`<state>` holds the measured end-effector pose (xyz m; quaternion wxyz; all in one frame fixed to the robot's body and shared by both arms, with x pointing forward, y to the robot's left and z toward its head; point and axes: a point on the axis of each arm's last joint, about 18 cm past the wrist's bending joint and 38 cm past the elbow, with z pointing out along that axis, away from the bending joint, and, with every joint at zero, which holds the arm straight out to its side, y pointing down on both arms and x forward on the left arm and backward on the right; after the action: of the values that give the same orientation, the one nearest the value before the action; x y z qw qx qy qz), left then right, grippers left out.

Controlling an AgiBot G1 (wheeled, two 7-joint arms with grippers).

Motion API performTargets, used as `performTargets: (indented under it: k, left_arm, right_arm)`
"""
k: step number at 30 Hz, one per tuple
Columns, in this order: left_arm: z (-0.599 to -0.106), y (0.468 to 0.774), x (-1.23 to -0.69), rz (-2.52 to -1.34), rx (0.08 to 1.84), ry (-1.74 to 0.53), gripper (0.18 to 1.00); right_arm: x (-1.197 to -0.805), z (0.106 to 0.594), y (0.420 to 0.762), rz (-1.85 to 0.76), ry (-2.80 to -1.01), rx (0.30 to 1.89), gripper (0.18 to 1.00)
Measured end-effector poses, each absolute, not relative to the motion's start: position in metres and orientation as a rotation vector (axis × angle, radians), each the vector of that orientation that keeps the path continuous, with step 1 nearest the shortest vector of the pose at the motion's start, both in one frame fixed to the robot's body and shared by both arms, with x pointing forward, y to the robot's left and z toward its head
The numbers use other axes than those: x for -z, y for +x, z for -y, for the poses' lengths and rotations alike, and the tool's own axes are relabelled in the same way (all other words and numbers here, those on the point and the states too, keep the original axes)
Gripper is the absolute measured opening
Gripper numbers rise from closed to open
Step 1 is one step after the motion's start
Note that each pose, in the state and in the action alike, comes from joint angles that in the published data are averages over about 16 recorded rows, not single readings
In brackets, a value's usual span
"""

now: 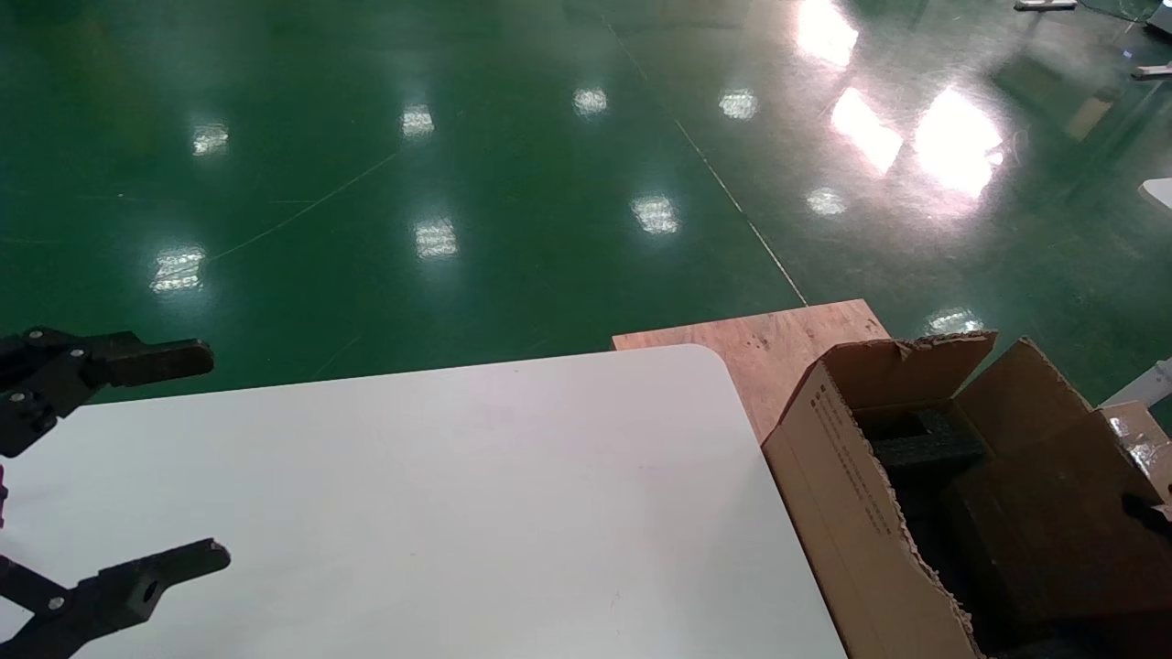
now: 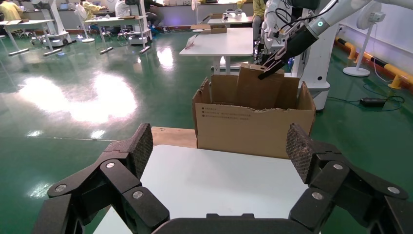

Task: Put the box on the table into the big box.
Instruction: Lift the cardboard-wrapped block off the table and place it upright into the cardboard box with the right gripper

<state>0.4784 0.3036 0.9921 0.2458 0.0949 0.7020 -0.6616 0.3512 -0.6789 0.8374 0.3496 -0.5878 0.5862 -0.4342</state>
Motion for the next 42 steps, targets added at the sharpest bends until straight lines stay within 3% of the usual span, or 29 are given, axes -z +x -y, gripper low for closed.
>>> performTargets:
  k: [42]
  left_arm:
    - [-0.304, 0.478, -0.992, -1.915, 1.805, 0.259, 1.001]
  right_arm:
    - [-0.812, 0.680, 0.389, -1.550, -1.571, 1.063, 0.453]
